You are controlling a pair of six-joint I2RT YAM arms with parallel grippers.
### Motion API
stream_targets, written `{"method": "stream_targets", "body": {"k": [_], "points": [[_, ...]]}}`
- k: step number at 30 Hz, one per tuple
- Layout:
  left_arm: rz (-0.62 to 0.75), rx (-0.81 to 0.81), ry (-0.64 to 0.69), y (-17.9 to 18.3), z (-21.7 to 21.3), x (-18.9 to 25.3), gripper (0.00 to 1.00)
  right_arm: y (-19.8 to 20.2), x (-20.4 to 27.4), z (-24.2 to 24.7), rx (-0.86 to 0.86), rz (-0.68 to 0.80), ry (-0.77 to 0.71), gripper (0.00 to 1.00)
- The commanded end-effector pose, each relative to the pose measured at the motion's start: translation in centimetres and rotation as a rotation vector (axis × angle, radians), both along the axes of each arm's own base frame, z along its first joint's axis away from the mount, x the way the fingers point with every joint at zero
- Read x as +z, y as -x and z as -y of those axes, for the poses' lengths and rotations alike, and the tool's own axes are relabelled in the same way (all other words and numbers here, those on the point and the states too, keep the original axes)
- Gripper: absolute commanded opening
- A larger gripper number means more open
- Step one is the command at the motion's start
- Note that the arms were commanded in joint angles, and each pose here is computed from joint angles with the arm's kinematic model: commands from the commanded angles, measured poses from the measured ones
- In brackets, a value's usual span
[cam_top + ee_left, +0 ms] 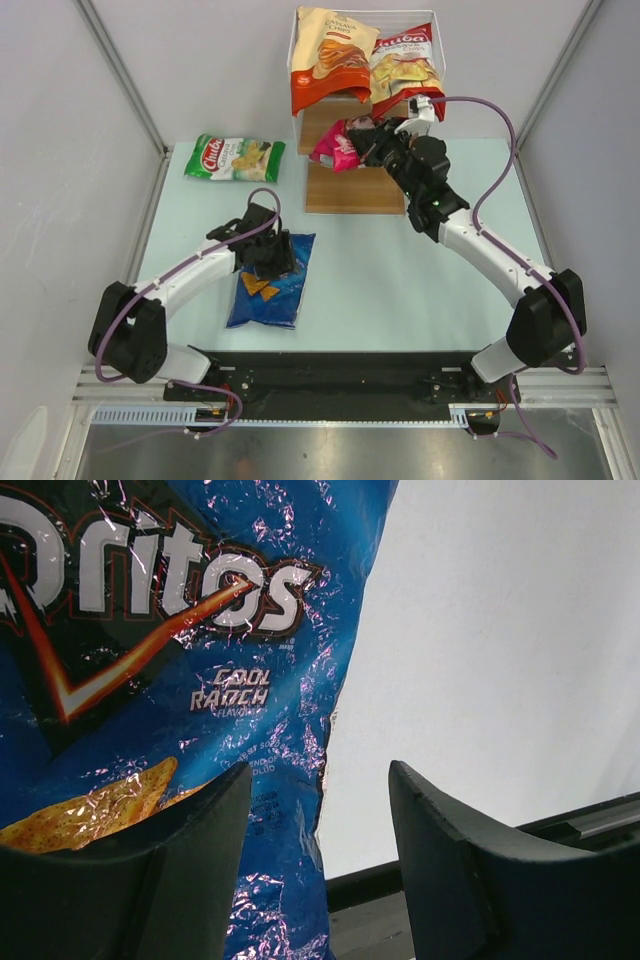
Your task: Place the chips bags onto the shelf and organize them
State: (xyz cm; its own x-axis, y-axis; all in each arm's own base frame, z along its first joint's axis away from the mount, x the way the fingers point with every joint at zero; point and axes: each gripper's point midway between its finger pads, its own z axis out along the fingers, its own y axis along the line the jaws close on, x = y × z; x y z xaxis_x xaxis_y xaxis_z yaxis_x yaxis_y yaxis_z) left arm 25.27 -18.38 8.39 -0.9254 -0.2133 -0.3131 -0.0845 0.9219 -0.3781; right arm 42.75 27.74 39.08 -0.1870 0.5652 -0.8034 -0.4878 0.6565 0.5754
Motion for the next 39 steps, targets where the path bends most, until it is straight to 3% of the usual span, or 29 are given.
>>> {"method": "stream_targets", "body": {"k": [1,9,21,28,34,39], "points": [[0.021,-0.022,0.006,-1.0,0.3,0.8,0.62,1.7,6.4,2.2,-0.114,0.214,-0.006,0.00],[0.025,-0.057,-0.005,-2.0,0.9,0.8,0.62,2.6,7.8,2.0,-0.125,0.356,0.096,0.00],[0.051,-0.031,0.050,-2.9,1.8,0.8,0.62,0.6,3.8,3.5,-0.180,0.516,0.226,0.00],[0.083,-0.028,0.056,-2.4,1.3,1.6,0.62,-0.3,4.4,4.4,-0.223,0.634,0.247,0.00],[0.101,-0.038,0.061,-2.1,1.2,2.4,0.62,-1.6,2.8,4.5,-0.211,0.628,0.251,0.00],[0.100,-0.037,0.077,-1.8,1.4,2.7,0.62,-1.9,-1.0,3.9,-0.231,0.511,0.236,0.00]]}}
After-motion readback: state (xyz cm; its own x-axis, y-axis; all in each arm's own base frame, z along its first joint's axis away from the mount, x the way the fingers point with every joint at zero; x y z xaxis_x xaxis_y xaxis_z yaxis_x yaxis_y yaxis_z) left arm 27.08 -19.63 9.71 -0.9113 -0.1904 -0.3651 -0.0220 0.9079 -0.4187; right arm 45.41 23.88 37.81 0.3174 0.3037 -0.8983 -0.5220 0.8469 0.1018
